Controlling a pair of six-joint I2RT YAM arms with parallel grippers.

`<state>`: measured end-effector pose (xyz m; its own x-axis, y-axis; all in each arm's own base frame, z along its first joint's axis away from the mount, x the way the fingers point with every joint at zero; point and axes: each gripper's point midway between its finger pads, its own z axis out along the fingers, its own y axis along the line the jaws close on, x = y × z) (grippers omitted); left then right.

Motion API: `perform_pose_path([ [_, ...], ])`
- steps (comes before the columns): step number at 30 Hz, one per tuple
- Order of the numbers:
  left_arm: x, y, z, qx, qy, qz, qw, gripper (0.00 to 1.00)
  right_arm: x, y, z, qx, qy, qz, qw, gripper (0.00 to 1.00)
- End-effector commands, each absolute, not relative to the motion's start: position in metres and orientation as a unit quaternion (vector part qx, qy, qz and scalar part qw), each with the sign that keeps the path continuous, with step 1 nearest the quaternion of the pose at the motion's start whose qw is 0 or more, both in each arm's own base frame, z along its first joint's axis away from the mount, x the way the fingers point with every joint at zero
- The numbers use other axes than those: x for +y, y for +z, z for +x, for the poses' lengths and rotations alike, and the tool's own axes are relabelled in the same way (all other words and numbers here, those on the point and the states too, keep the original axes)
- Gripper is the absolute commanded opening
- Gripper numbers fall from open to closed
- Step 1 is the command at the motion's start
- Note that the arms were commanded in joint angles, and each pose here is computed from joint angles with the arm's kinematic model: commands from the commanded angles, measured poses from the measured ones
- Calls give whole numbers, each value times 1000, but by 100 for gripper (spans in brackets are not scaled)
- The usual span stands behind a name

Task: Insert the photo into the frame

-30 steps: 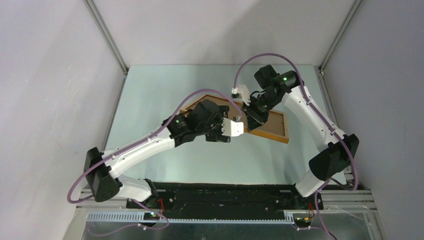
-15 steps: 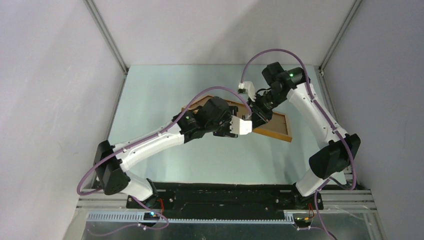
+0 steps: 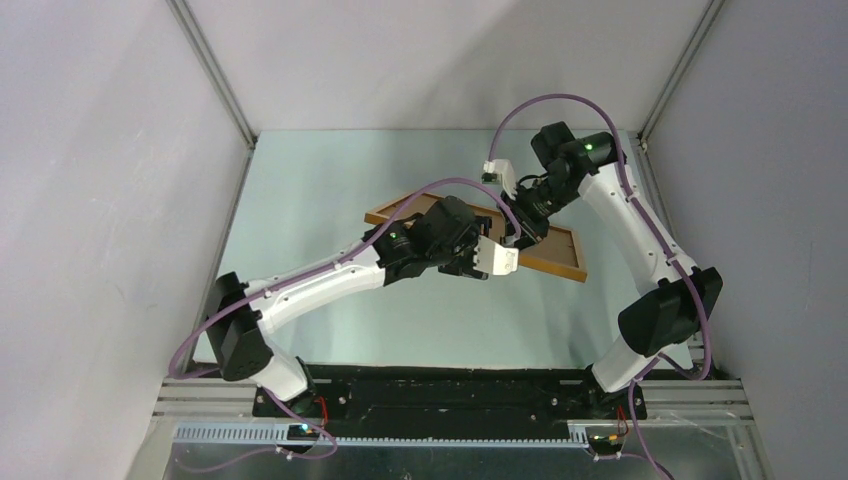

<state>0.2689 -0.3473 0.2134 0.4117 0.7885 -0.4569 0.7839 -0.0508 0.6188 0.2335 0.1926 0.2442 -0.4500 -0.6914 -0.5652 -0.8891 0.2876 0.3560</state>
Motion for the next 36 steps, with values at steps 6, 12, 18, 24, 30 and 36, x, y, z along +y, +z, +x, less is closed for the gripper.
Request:
perform_pose_path([
  [6, -360, 245, 269, 515, 9, 721, 463, 65, 195, 263, 234, 773, 343, -503, 179, 0],
  [12, -360, 241, 267, 515, 14, 724, 459, 53, 194, 263, 235, 774, 342, -501, 180, 0],
  [18, -362, 242, 266, 514, 21, 724, 459, 35, 193, 261, 235, 776, 344, -498, 176, 0],
  [24, -361, 246, 265, 514, 29, 722, 463, 19, 192, 265, 235, 778, 341, -496, 182, 5],
  [30, -360, 251, 261, 514, 36, 719, 467, 0, 188, 270, 236, 784, 331, -487, 195, 30],
  [36, -352, 261, 258, 528, 39, 702, 476, 0, 175, 278, 248, 801, 290, -461, 249, 67],
])
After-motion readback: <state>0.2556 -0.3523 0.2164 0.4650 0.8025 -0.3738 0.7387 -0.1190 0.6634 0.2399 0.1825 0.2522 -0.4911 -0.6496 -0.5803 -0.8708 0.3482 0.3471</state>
